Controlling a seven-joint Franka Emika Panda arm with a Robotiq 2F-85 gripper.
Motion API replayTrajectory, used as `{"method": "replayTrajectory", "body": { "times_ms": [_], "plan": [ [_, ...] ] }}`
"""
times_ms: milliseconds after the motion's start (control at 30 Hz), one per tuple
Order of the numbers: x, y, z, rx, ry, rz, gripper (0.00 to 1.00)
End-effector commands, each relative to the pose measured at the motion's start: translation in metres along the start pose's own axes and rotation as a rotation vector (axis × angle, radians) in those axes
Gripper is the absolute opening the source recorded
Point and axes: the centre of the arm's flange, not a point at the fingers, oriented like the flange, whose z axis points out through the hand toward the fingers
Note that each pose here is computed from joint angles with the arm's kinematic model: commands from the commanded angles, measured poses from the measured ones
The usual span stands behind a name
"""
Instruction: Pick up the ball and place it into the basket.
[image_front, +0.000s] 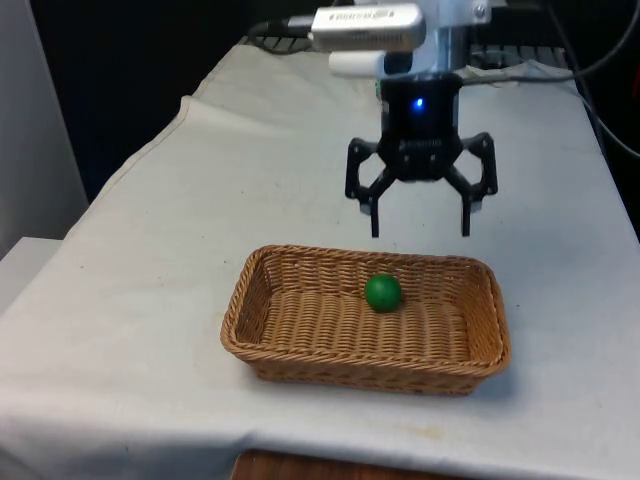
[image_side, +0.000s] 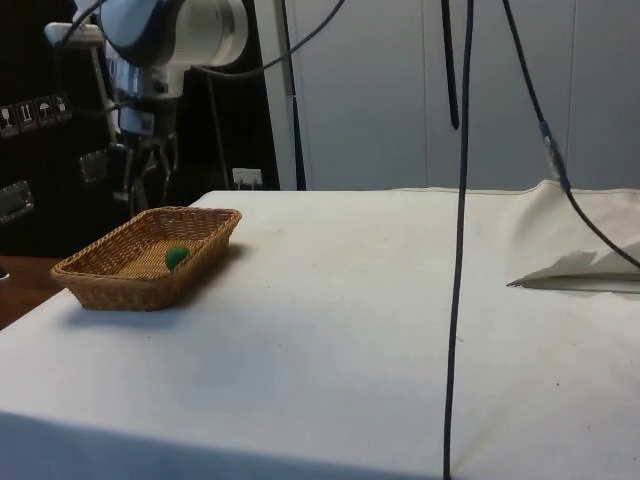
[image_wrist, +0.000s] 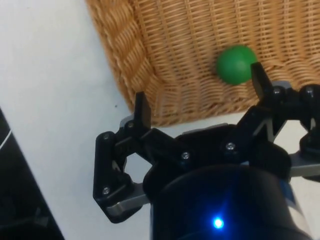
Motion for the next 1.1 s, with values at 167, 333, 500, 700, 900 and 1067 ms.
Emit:
{"method": "replayTrajectory", "body": {
  "times_ms": [167, 333, 500, 700, 900, 1067],
  "plan": [
    [-0.003, -0.006, -0.027, 0.000, 0.013, 0.015, 1.00],
    [-0.005, -0.007, -0.046, 0.007, 0.022, 0.024, 1.00],
    [-0.009, -0.007, -0.062, 0.012, 0.027, 0.031, 1.00],
    [-0.015, -0.008, -0.080, 0.015, 0.035, 0.035, 1.00],
    [-0.021, -0.008, -0.096, 0.016, 0.040, 0.034, 1.00],
    [-0.028, -0.009, -0.110, 0.018, 0.041, 0.034, 1.00]
  ]
}}
